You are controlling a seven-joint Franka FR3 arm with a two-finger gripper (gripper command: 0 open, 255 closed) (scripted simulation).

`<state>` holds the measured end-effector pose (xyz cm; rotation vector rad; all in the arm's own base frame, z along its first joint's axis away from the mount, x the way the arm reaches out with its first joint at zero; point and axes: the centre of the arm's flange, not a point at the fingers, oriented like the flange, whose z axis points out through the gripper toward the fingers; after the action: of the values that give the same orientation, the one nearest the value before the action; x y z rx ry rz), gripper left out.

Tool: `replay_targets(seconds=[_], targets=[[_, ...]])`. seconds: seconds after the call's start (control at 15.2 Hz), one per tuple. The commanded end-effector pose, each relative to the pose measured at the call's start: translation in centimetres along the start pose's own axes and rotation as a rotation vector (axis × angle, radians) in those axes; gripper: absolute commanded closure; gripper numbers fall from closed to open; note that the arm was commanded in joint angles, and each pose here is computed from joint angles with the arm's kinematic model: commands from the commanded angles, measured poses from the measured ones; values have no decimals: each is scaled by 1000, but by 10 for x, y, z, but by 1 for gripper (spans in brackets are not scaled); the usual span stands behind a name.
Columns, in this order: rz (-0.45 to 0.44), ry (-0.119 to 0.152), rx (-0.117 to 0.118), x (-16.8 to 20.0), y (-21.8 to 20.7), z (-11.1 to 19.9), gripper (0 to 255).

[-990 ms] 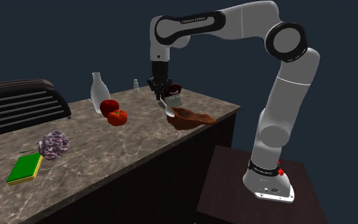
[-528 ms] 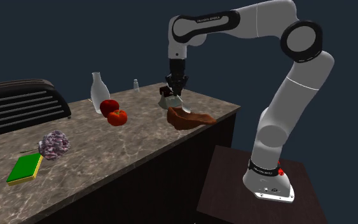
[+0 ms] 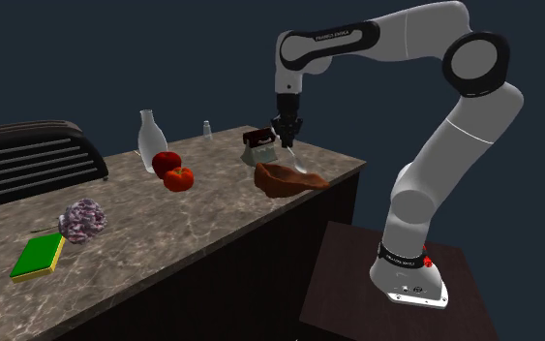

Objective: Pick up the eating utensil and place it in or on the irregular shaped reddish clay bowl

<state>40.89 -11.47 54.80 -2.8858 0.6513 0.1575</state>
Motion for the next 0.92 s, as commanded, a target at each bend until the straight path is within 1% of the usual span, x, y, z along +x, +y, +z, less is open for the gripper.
replay_targets(seconds=[0.0, 0.66, 0.86], targets=[[0, 0, 0, 2, 3, 10, 255], [0, 0, 0, 10, 12, 63, 255], [0, 0, 0, 10, 12, 63, 255]])
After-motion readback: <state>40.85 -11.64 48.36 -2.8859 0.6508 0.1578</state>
